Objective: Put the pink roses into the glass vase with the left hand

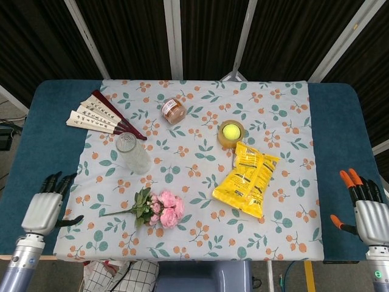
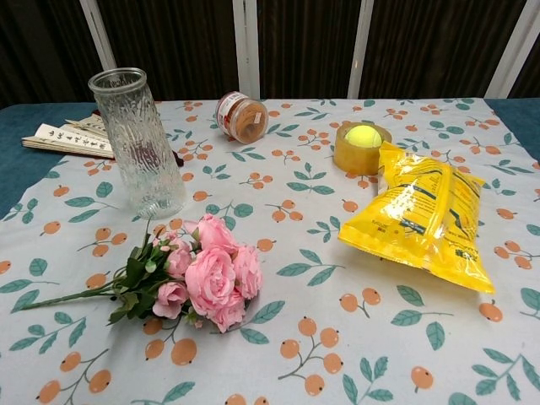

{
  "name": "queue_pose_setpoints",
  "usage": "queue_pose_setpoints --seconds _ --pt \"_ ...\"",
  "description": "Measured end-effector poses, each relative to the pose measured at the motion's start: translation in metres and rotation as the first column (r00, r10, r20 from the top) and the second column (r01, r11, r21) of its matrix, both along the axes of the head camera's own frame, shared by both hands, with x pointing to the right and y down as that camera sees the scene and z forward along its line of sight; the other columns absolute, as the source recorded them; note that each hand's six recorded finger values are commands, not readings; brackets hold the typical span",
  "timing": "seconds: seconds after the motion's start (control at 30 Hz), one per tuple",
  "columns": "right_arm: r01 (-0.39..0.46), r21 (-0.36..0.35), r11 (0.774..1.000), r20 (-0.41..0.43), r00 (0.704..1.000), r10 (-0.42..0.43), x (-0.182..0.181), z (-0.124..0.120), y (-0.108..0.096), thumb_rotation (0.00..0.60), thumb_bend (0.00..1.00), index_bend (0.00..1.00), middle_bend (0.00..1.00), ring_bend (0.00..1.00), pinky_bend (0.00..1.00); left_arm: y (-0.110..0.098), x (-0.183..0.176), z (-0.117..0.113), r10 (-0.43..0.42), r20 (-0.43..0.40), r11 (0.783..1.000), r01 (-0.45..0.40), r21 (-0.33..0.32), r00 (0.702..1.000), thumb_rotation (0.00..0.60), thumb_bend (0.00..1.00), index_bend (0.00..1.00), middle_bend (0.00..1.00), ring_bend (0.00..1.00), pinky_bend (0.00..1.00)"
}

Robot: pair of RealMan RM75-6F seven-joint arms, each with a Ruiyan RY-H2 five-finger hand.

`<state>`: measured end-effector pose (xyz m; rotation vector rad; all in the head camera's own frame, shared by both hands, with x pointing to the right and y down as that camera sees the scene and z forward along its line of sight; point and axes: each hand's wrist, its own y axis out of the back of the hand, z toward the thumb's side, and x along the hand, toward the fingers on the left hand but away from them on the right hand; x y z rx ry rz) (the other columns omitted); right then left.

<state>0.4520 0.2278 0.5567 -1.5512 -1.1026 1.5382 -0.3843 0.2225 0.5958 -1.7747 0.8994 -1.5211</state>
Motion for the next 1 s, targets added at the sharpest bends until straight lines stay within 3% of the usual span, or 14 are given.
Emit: queue_pose_setpoints --seconds 0.17,0.3,0.53,0.77,1.0 --pt "-0.002 0.001 1.000 0.001 1.000 0.002 0.001 -0.001 0.000 0.600 0.22 0.10 0.02 0.02 0.00 0.007 0.033 0.023 0.067 0.008 0.991 -0.066 -0.116 0.998 0.600 0.07 0.05 0.12 0.00 0.00" --pt "-0.008 0.004 1.000 0.002 1.000 0.008 0.003 -0.002 0.000 0.600 0.22 0.10 0.02 0.02 0.00 0.010 0.060 0.040 0.096 -0.006 0.983 -0.095 -0.158 0.995 0.600 0.07 0.05 0.12 0.00 0.00" --pt "-0.021 0.011 1.000 0.009 1.000 0.021 0.006 -0.004 -0.001 0.600 0.22 0.10 0.02 0.02 0.00 0.012 0.109 0.055 0.107 -0.094 0.980 -0.121 -0.161 0.990 0.600 0.06 0.05 0.12 0.00 0.00" --pt "-0.025 0.017 1.000 0.018 1.000 0.024 0.008 -0.006 -0.002 0.600 0.22 0.10 0.02 0.02 0.00 0.005 0.144 0.054 0.132 -0.138 0.984 -0.147 -0.105 0.982 0.600 0.05 0.05 0.11 0.00 0.00" --pt "-0.028 0.012 1.000 0.023 0.999 0.027 0.009 -0.005 -0.002 0.600 0.22 0.10 0.02 0.02 0.00 0.003 0.160 0.055 0.170 -0.102 0.981 -0.178 -0.073 0.980 0.600 0.05 0.05 0.11 0.00 0.00"
